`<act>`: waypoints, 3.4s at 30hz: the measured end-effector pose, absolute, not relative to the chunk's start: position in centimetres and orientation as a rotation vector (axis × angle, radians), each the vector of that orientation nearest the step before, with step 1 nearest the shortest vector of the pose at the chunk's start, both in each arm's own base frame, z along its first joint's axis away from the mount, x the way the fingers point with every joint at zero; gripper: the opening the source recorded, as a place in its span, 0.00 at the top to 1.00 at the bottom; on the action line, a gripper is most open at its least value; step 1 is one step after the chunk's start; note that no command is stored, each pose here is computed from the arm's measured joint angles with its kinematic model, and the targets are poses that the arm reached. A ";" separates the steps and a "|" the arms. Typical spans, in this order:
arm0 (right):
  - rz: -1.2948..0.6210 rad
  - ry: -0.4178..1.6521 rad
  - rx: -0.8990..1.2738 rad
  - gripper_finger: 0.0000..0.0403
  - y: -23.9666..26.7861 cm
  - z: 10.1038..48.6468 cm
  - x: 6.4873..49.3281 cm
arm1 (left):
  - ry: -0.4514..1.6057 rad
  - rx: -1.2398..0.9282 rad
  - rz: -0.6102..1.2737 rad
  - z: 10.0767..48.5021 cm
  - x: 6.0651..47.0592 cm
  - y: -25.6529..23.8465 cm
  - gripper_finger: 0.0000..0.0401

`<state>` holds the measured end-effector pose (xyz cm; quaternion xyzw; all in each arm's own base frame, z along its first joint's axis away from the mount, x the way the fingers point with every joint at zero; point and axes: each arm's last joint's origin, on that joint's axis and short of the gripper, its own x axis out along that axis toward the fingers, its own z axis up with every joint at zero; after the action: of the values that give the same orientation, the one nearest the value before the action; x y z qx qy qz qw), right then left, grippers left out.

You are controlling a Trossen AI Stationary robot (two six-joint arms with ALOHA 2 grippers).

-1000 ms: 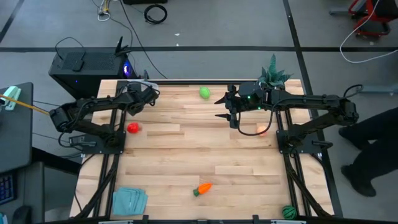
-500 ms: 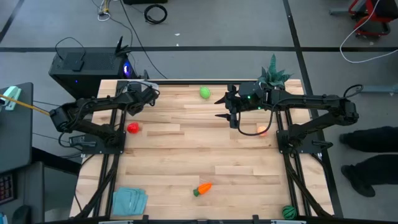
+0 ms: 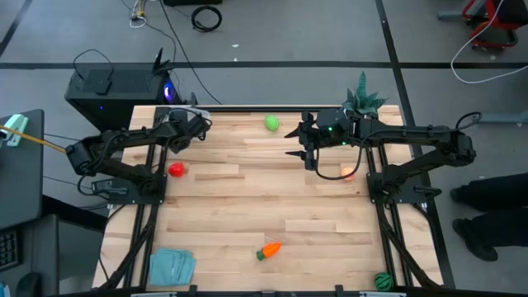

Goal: Pick and placing Produce into tupperware
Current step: Put the orange carrot into the transparent bin

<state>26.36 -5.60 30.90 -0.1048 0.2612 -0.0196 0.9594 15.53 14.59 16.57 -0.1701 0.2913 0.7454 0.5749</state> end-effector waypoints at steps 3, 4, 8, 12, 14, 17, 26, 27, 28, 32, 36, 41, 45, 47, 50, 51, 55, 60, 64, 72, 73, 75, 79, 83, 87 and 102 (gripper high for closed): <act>-0.048 0.529 -0.185 0.35 -5.6 30.9 26.4 | 0.725 -0.383 1.706 16.7 15.5 14.5 0.31; -0.052 0.529 -0.170 0.35 -5.6 30.9 26.4 | 0.740 -0.374 1.688 16.8 15.6 14.4 0.31; -0.053 0.552 -0.146 0.35 -5.5 30.7 26.2 | 0.772 -0.354 1.610 17.3 15.7 14.0 0.33; -0.024 0.632 -0.123 0.35 -4.8 30.0 25.9 | 0.791 -0.292 1.515 18.3 15.9 13.1 0.33; -0.022 0.671 -0.077 0.35 -4.5 29.7 25.7 | 0.770 -0.267 1.472 19.0 16.1 12.4 0.33; -0.026 0.732 -0.005 0.35 -4.0 29.3 25.4 | 0.726 -0.236 1.404 20.0 16.4 11.2 0.34; -0.217 0.970 0.239 0.35 -2.4 27.7 23.8 | 0.646 -0.149 1.169 21.9 17.3 6.9 0.34; -0.258 0.994 0.282 0.35 -2.3 27.5 23.6 | 0.643 -0.137 1.143 22.0 17.5 6.5 0.35; -0.296 1.017 0.324 0.35 -2.3 27.4 23.3 | 0.641 -0.128 1.118 22.0 17.6 6.1 0.35; -0.397 1.056 0.394 0.35 -2.4 27.1 22.8 | 0.648 -0.083 1.019 22.1 18.0 4.4 0.35; -0.469 1.027 0.383 0.35 -2.6 27.2 22.8 | 0.686 -0.065 0.864 22.0 18.4 2.8 0.35; -0.475 1.026 0.363 0.35 -2.7 27.2 22.8 | 0.739 -0.123 0.667 21.7 18.6 1.2 0.35; -0.425 1.041 0.300 0.35 -2.4 27.2 22.9 | 0.801 -0.163 0.532 21.4 18.5 0.2 0.35; -0.369 1.048 0.244 0.35 -1.8 27.2 23.0 | 0.820 -0.166 0.483 21.3 18.5 -0.4 0.35; -0.276 1.030 0.161 0.35 -0.6 27.3 23.3 | 0.835 -0.151 0.444 21.2 18.4 -1.0 0.35; -0.240 1.021 0.126 0.35 -0.1 27.3 23.6 | 0.834 -0.148 0.435 21.2 18.4 -1.2 0.35; -0.089 0.972 -0.008 0.35 2.5 27.1 24.6 | 0.834 -0.134 0.404 21.3 18.3 -1.8 0.35; 0.053 0.919 -0.117 0.35 5.9 25.9 26.5 | 0.833 -0.123 0.373 21.3 18.3 -2.4 0.37; 0.112 0.908 -0.149 0.35 8.1 24.0 28.1 | 0.830 -0.121 0.353 21.3 18.2 -2.9 0.38; 0.247 0.866 -0.112 0.35 11.2 20.8 30.7 | 0.806 -0.117 0.310 21.4 18.3 -3.7 0.38; 0.265 0.851 -0.096 0.35 11.6 20.5 31.0 | 0.801 -0.120 0.306 21.5 18.3 -3.8 0.39; 0.291 0.829 -0.085 0.35 12.3 19.9 31.5 | 0.794 -0.120 0.295 21.5 18.3 -4.0 0.39; 0.334 0.824 -0.085 0.35 13.8 18.2 32.1 | 0.781 -0.120 0.276 21.6 18.4 -4.4 0.40; 0.362 0.796 -0.053 0.35 15.0 17.1 32.6 | 0.768 -0.120 0.261 21.7 18.4 -4.6 0.41; 0.369 0.785 -0.039 0.35 15.7 16.0 33.1 | 0.751 -0.127 0.255 21.8 18.5 -4.7 0.40; 0.389 0.752 -0.059 0.35 16.6 12.1 34.5 | 0.737 -0.128 0.250 21.9 18.6 -4.8 0.42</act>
<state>34.51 16.58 12.05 -0.0288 0.3650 0.1889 0.9112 18.63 -4.75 21.92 -0.0622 0.3588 0.1216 0.9234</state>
